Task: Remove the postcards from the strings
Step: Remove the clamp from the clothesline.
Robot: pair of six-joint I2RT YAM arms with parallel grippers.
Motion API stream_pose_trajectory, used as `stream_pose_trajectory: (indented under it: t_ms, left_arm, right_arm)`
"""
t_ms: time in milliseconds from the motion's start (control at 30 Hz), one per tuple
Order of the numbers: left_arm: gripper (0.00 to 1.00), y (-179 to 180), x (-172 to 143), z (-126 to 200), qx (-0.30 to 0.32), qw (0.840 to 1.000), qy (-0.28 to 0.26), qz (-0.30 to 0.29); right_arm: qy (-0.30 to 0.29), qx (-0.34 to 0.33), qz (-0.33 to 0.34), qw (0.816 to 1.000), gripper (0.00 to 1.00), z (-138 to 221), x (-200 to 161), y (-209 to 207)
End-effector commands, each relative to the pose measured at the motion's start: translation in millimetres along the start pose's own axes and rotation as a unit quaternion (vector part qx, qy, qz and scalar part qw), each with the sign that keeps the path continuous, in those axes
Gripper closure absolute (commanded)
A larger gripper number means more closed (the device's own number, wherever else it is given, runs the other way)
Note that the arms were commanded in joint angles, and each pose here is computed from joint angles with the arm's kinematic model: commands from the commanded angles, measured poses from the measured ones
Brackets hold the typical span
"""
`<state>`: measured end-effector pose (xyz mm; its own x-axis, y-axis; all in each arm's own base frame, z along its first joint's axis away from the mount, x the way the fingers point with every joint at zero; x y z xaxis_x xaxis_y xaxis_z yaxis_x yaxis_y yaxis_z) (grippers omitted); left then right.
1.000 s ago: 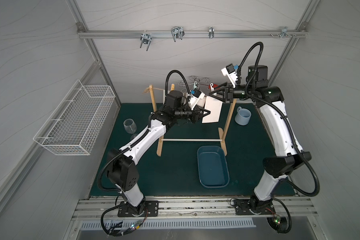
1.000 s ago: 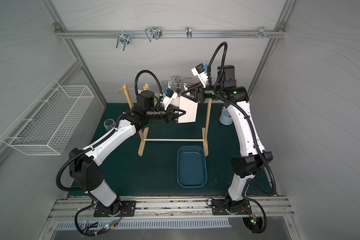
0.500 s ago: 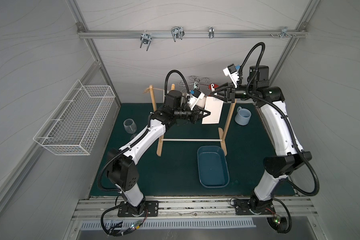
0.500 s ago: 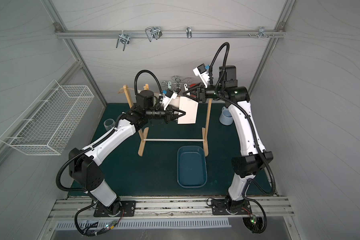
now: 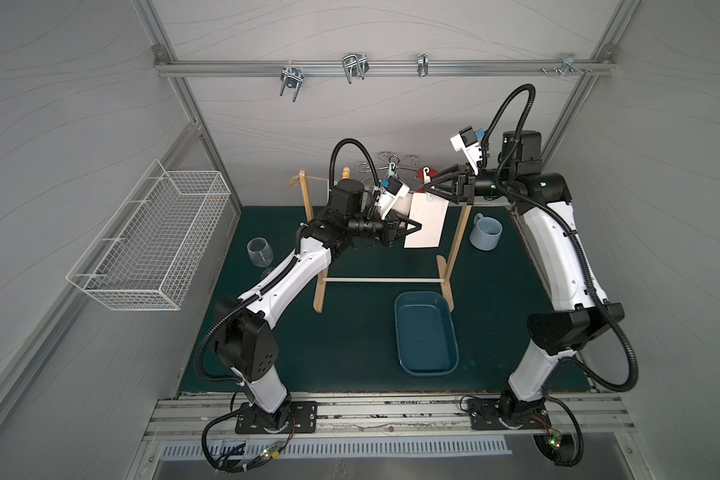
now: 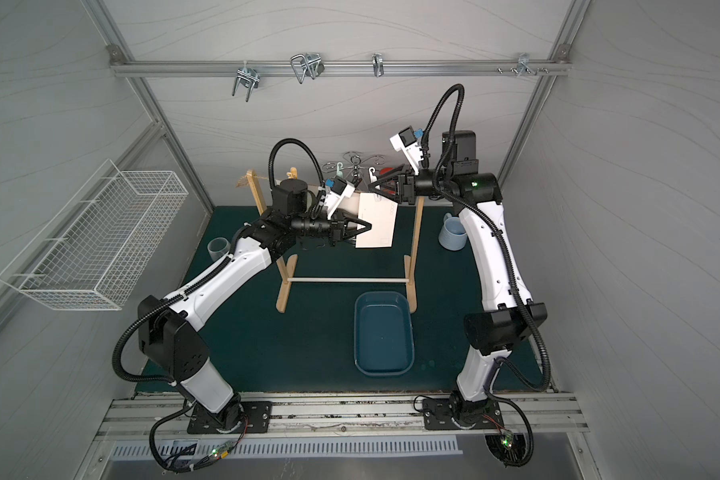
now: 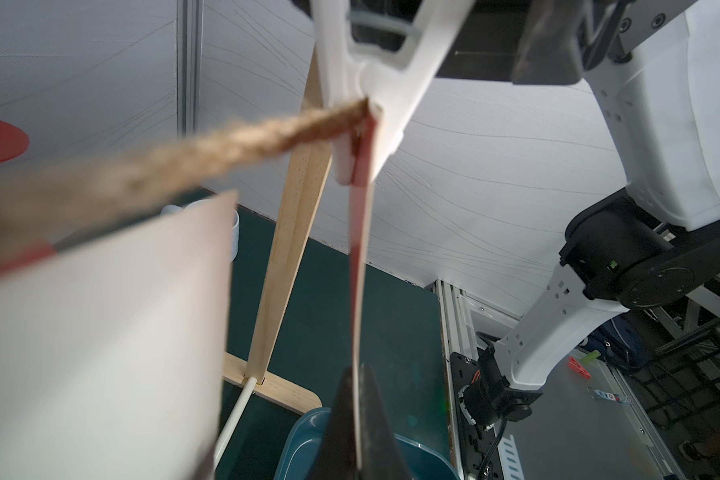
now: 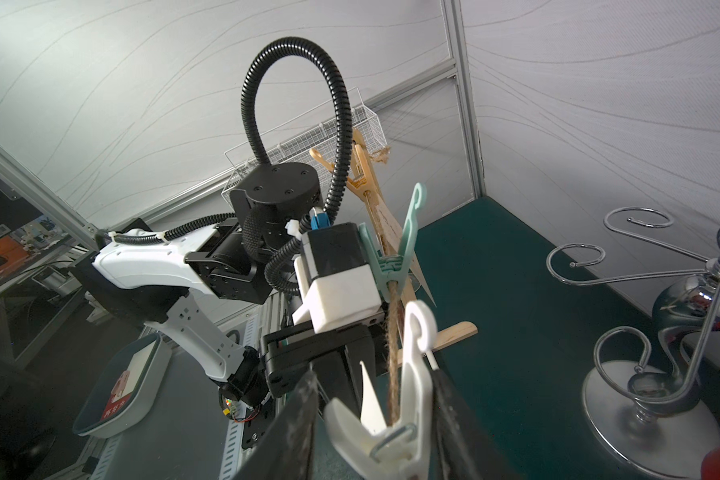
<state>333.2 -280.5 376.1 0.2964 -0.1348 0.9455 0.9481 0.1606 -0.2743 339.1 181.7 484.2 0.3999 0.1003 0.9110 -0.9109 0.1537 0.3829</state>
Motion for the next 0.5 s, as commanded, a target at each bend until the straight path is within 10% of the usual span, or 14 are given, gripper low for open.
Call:
stream_pose_trajectory:
  t_ms: [0,467]
  left_arm:
    - [1.0,-0.4,7.6,-1.3,-0.014,1.0,-0.001,-0.003]
    - [1.0,-0.2,8.6,-1.5,-0.014,1.0,0.0,-0.003]
  right_arm:
    - [-0.003,0.022,0.006,1.0,0.6,1.8,0.4,2.6]
    - [-0.004,0.026,0.003,1.0,0.79,1.8,-0.4,2.7]
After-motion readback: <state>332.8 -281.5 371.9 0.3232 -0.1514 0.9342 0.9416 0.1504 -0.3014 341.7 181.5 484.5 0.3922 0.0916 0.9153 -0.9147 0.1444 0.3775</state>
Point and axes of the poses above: each gripper's point midway between its finger pads, its own z axis back along the fingers, its own y axis along the line the jaws close on, x = y × z, the point moved 7 cm from there along z, back along the fingers, and after that the axes turned 5 degrees about -z, right-handed, at the moved point
